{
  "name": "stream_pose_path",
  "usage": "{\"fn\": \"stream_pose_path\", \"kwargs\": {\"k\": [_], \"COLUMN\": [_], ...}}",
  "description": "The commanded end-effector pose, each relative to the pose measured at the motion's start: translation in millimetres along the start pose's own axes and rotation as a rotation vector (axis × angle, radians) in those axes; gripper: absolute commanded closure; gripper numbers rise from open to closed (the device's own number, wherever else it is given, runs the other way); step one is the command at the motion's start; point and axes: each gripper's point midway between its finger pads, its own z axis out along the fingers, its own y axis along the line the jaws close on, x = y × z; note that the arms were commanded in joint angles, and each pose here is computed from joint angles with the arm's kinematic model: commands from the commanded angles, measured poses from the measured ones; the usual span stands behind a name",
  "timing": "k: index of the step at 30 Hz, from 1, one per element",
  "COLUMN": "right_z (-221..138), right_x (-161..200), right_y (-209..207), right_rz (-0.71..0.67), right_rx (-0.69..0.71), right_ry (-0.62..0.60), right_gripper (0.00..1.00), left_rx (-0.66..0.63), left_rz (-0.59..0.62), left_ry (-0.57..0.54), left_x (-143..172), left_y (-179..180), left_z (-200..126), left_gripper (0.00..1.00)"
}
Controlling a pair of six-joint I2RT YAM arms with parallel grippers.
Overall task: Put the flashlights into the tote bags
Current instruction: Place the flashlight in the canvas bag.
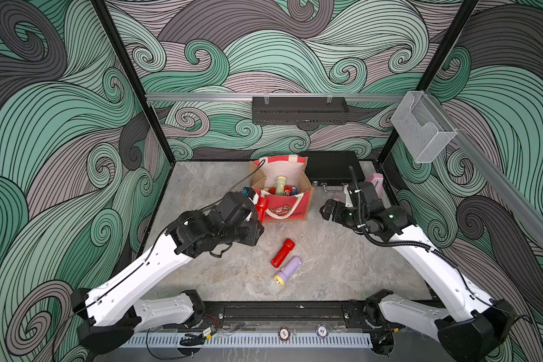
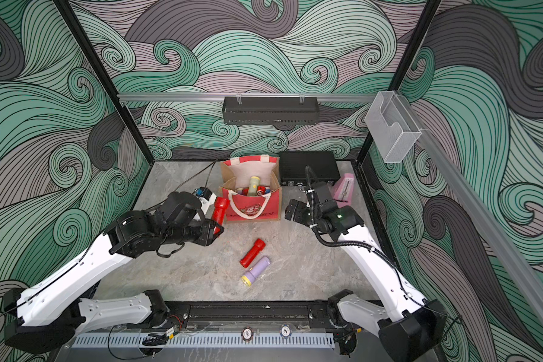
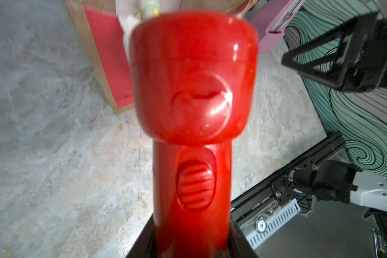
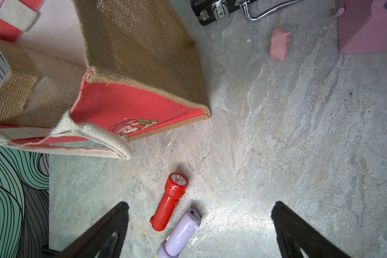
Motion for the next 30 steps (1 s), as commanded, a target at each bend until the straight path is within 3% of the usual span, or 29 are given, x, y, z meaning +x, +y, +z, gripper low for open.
{"fn": "stream_pose_path", "kwargs": {"k": [1,7,14,22,30], "right_z": [-6,-17,-30,-37,-39], "right_x": [-5,-3,2,10,13], "right_y": [4,-1,-8,-15,-18], "right_rz": [0.014,0.015,0.006,-0.007,0.001], "right_rx": [-0.026,-0.023,-0.006,0.014,0.015], "right_ry": [-0.025,-0.052,-0.051,-0.034,-0.037], "right_gripper": [0.00,0.00,0.00,0.00,0.00], "left_rx": [-0.007,0.007,-0.037,-0.080,-0.126], "left_rz": [0.036,0.011,-0.085,-0.079,-0.098], "left_ry": [-0.016,-0.071,-0.132,-0.141,-0.114], "left_x": [-32,-94,-143,-171,-176], "left_y": [-15,-42,-26,-3,13], "left_z": [15,47,88,136,186], "left_gripper": [1.00,1.00,1.00,1.00,1.00]}}
